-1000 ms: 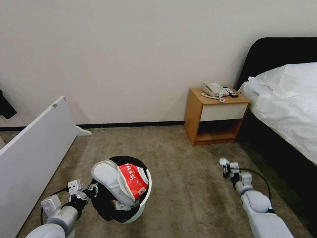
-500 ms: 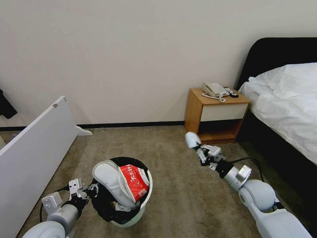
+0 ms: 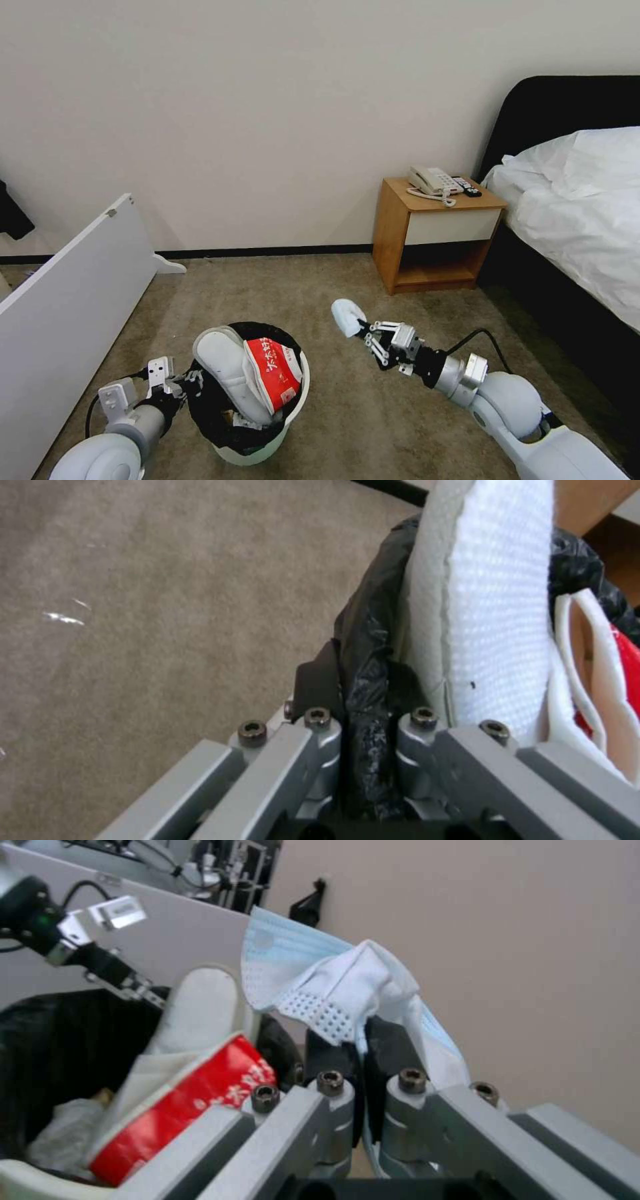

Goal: Pick up the trash bin, then pick up the garbage from the floor and place it into the trash bin.

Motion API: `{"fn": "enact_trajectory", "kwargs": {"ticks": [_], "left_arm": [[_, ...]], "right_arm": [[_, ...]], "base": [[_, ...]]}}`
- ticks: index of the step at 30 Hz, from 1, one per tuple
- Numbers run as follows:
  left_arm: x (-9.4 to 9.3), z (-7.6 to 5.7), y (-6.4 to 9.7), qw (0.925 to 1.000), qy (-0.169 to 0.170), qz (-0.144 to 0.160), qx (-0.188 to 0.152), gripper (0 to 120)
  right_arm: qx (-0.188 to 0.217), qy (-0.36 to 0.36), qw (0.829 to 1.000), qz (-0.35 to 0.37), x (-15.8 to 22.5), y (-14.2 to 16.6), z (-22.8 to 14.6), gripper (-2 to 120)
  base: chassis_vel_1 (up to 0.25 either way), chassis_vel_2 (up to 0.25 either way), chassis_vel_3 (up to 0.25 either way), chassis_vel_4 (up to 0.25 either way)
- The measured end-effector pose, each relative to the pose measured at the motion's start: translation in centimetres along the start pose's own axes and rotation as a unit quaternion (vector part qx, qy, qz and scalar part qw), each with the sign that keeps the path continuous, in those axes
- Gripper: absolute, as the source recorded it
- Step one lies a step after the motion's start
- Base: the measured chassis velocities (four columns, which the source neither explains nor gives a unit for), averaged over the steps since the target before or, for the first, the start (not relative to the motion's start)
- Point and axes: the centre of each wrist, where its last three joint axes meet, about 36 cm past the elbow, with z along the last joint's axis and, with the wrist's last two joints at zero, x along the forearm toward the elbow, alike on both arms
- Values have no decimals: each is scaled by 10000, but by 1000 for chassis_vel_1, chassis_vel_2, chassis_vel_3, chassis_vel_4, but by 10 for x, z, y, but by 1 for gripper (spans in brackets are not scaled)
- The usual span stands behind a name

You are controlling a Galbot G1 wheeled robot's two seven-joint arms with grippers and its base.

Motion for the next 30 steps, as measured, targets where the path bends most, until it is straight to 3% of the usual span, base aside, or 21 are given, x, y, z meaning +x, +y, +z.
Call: {"fn": "enact_trajectory", "kwargs": {"ticks": [5, 15, 30], "left_arm": [[-7, 8, -8, 9998, 176, -57, -63, 4], [-14, 17, -8, 9987, 426, -124, -261, 4], [-25, 17, -1, 9964, 591, -29, -611, 4]], "right_arm": [[-90, 187, 9995, -258, -3, 14, 15, 0], [-133, 128, 9981, -590, -25, 22, 19, 0], [-418, 64, 9943, -981, -49, 31, 25, 0]], "base": [[0, 0, 0, 0], [0, 0, 0, 0], [0, 0, 0, 0]]}}
